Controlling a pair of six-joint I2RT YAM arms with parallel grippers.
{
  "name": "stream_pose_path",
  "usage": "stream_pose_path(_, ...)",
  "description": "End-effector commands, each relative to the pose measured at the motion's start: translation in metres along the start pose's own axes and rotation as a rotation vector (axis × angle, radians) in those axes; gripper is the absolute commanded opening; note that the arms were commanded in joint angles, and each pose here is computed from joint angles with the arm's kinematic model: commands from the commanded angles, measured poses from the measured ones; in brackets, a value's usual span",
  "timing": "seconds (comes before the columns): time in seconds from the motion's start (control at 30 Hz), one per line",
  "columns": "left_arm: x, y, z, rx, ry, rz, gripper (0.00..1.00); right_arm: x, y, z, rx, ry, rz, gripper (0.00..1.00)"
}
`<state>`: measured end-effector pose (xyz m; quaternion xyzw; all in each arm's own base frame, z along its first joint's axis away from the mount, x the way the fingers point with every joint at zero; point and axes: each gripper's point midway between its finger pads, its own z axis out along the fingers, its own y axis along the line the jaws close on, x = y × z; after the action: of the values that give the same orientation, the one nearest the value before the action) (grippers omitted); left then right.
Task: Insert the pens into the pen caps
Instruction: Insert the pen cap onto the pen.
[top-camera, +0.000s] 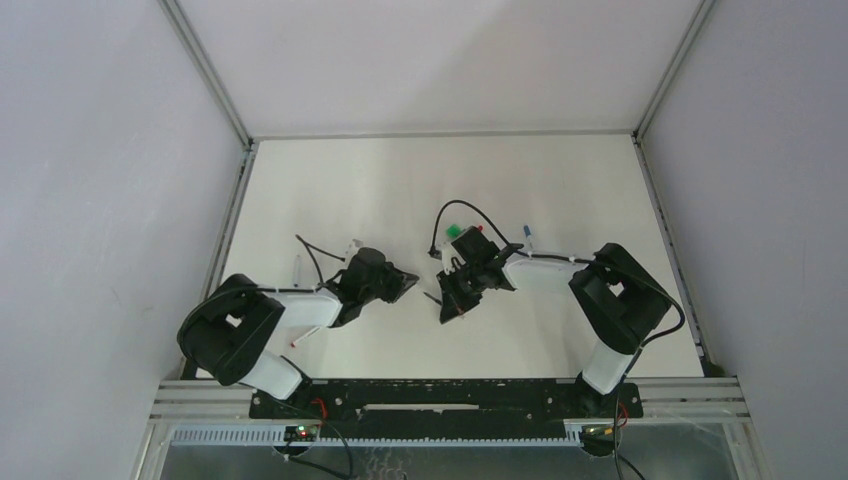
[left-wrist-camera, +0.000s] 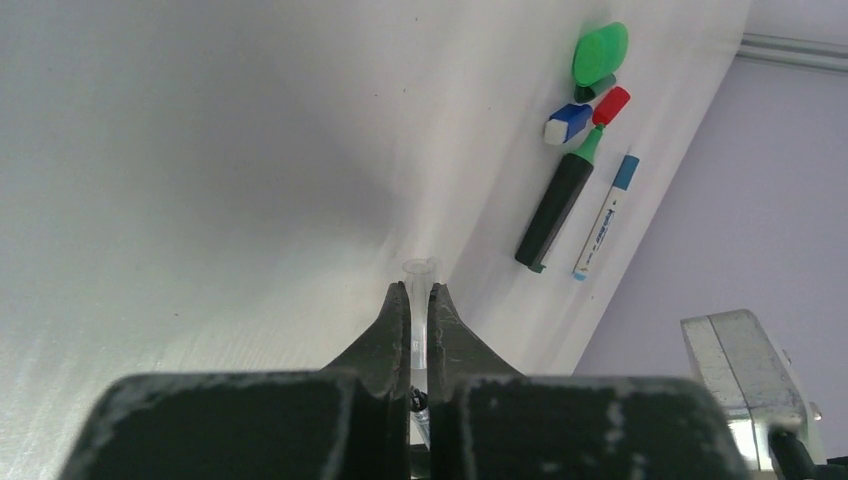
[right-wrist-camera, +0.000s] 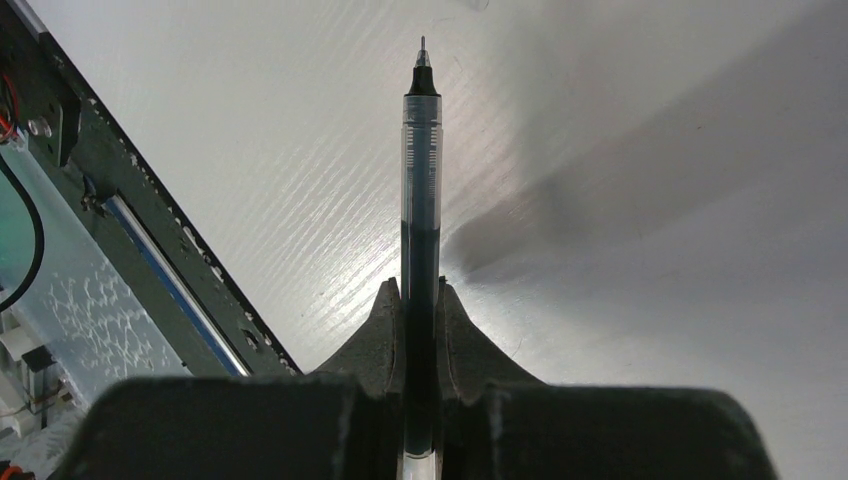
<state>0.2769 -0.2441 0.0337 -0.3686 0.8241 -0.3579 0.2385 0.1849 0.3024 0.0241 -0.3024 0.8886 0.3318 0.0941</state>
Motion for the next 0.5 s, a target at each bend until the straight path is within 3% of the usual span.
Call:
stream_pose_path(0.0,0.0012,-0.0001,0.0006,0.017,0.011,-0.018,0.00,-0.0145,0.0039,-0.0018,0.020,-0.029,0.003,0.00)
stream_pose_path(0.47,0.0073,-0.0018,0.0020,0.024,0.034,-0.015,0.00,-0.0219,-0.0051,-0.0050,0.061,-0.059,0.015,0.00)
